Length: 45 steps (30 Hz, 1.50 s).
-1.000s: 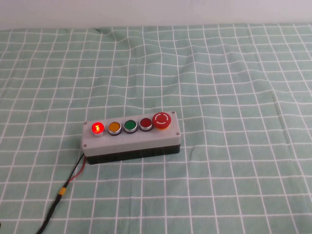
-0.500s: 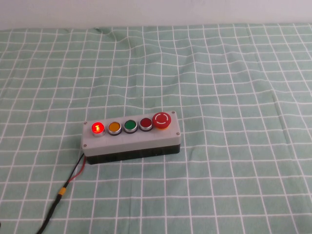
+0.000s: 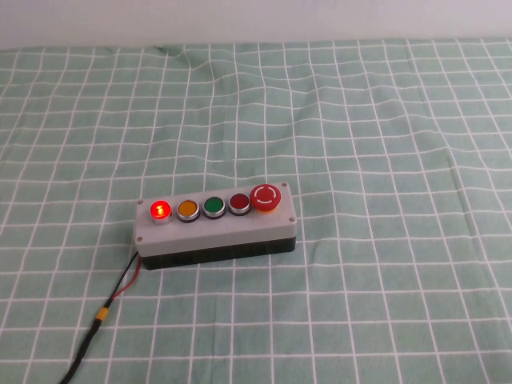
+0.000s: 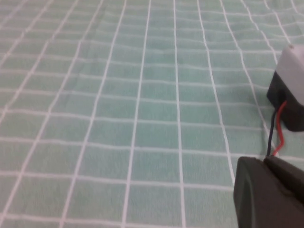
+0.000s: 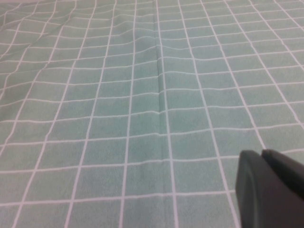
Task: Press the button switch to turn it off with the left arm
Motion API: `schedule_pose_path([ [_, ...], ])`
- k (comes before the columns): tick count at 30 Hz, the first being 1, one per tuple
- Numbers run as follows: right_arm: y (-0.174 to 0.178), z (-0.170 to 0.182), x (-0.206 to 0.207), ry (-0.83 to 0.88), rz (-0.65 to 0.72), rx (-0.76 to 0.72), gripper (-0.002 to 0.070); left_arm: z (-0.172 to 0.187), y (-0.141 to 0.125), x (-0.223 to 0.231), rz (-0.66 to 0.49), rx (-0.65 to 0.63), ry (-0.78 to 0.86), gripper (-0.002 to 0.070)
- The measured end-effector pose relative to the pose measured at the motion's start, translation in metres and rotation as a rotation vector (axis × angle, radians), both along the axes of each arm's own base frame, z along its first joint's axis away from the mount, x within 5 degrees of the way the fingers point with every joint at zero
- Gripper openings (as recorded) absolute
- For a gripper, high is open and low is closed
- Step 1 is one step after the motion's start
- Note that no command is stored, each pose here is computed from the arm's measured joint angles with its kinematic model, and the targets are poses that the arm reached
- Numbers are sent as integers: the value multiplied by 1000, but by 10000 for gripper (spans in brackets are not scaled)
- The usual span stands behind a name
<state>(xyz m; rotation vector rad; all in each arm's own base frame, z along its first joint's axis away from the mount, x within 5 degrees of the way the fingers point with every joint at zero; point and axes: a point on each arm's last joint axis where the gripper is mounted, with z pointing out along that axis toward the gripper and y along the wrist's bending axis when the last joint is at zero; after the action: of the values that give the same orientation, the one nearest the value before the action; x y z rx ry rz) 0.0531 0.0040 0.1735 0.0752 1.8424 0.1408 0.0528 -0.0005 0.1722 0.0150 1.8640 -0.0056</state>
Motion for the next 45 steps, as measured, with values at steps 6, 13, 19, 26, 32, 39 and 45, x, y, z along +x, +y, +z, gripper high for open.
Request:
schedule_pose_path([
  [6, 0, 0, 0, 0, 0, 0, -16, 13, 0, 3, 5, -47, -149, -3],
  [13, 0, 0, 0, 0, 0, 0, -16, 49, 1, 1, 14, -311, -539, -3],
  [19, 0, 0, 0, 0, 0, 0, -16, 79, 3, -13, -37, -449, -903, -3],
  [26, 0, 0, 0, 0, 0, 0, -16, 143, 3, -37, -82, -477, -1047, -3],
  [32, 0, 0, 0, 0, 0, 0, -16, 213, 0, -62, -72, -319, -984, -3],
  [39, 0, 0, 0, 0, 0, 0, -16, 274, 2, -34, 2, -278, -656, -3],
  [45, 0, 0, 0, 0, 0, 0, -16, 296, 3, 3, 35, -239, -526, -3],
])
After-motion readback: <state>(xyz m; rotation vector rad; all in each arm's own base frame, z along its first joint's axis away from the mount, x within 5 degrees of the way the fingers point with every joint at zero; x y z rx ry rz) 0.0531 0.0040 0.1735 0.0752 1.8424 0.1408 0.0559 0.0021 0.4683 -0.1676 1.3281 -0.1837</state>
